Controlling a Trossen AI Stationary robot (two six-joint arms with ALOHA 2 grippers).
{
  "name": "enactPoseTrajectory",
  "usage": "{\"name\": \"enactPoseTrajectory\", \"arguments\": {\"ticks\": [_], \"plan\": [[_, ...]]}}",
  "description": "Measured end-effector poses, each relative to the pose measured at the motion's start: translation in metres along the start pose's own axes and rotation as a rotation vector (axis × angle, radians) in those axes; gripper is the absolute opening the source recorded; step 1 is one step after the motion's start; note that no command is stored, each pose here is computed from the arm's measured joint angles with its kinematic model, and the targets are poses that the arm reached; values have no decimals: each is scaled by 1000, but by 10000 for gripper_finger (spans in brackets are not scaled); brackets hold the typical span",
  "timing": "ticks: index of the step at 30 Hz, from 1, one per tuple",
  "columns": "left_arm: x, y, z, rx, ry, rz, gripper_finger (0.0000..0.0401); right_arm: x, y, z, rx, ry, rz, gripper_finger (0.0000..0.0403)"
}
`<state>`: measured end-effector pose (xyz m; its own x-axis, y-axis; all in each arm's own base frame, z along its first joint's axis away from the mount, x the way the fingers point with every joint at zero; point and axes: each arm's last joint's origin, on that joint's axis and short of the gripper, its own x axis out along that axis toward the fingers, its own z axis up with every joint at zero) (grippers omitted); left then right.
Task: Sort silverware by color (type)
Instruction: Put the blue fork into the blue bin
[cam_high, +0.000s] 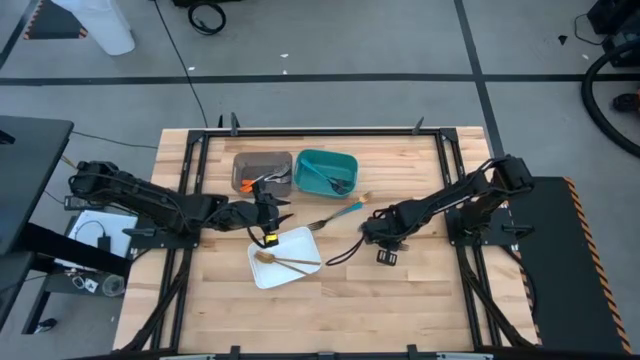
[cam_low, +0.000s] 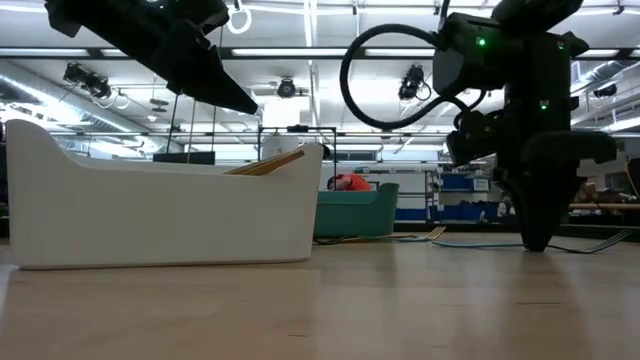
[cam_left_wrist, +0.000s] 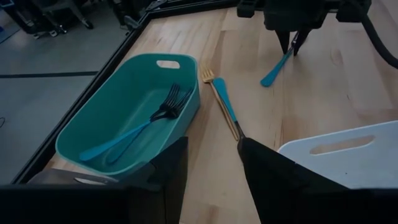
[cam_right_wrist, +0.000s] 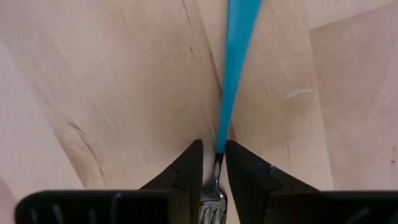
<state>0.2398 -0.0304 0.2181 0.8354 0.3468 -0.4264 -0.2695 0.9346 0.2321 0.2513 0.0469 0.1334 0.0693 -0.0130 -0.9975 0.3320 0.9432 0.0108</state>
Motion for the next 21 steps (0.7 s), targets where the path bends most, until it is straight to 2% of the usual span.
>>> {"name": "enactPoseTrajectory", "arguments": {"ticks": [8, 15, 21], "plan": [[-1, -2, 1, 4, -11, -9, 160, 0, -2, 0, 6, 5, 27, 13], [-7, -14, 6, 141, -75, -86, 160, -2, -1, 1, 5, -15, 30, 14], [-9, -17, 7, 153, -94, -93, 160, -10, 1, 13, 6, -93, 50, 11]]}}
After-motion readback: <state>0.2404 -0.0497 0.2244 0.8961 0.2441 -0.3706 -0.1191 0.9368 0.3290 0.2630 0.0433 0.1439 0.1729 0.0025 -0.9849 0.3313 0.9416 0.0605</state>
